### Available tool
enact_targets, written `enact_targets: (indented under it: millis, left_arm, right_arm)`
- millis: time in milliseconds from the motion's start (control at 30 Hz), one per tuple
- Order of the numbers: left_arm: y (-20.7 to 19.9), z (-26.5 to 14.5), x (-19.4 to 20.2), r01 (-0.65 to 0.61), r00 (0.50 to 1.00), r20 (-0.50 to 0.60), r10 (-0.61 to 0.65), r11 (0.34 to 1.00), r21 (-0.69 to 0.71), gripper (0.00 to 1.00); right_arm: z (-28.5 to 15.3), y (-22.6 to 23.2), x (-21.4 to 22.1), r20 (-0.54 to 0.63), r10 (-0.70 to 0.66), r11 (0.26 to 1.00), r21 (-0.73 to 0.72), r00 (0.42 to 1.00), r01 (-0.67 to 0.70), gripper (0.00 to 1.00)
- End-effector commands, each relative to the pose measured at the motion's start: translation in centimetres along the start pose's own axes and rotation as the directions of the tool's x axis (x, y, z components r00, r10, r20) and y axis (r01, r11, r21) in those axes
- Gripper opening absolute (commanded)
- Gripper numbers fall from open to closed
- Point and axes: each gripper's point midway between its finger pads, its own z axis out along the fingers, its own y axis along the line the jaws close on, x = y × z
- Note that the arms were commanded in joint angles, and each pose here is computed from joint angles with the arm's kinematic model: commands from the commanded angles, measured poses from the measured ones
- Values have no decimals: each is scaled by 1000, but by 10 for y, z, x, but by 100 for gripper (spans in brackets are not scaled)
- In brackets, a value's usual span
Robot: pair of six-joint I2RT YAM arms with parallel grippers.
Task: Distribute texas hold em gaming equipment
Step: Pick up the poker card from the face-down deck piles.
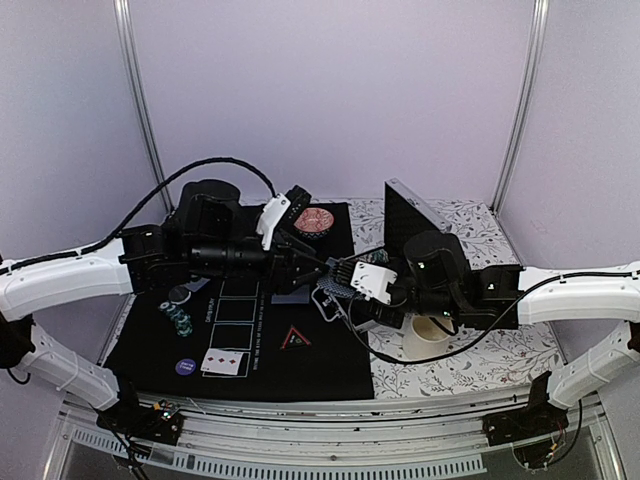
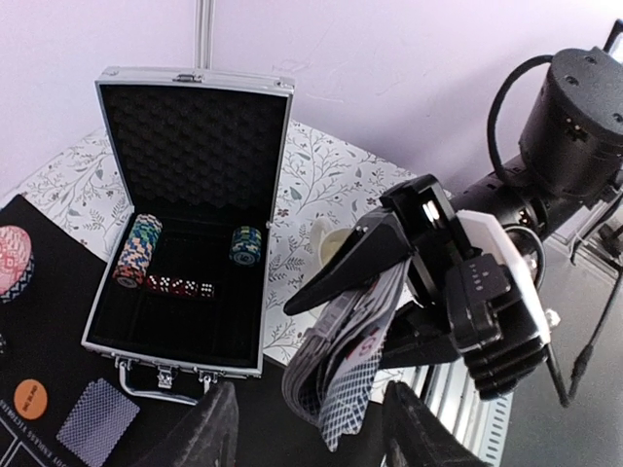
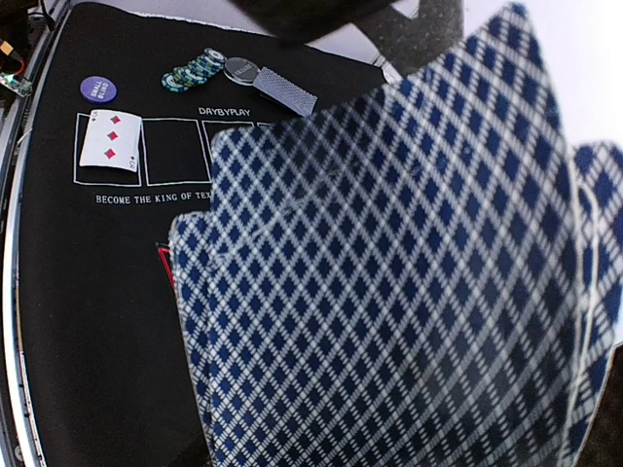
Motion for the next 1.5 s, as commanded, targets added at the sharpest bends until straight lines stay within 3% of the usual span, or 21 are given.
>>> enact_targets:
  millis: [0,100,300,467,633,1133,1300,1467]
  left_arm:
    - [0,1,0,5,1000,15,-5,1000,13,46]
    - [0,6,0,7,1000,9,-7,1000,20,31]
    - [-4,12,0,1,1000,8,-1,999,49,33]
    - [-5,17,1,2,1000,-4,-2,998,59,26]
    - [-6,14,-2,0,1000,4,0,998,63,0]
    - [-4,-8,2,47,999,-18,-46,998,41,0]
    - [17,-28,4,156,985,-63,-158,987,-33,0]
    - [50,-75,9,291,952,-41,-302,940,-180,0]
  right_arm:
    - [-2,-6,-20,58,5,1000,10,998,-5,44]
    - [-3,-6,-21,58,5,1000,11,998,-5,44]
    - [-3,-7,-20,56,7,1000,14,998,-8,44]
    - [-3,-7,-18,53,9,1000,15,999,-9,44]
    - [-4,-7,-18,53,8,1000,18,999,-9,43]
    - [-2,-14,-4,26,25,999,36,999,-26,43]
    - [-1,-19,5,-4,42,998,51,999,-42,43]
    - [3,-19,11,-30,52,997,50,998,-51,43]
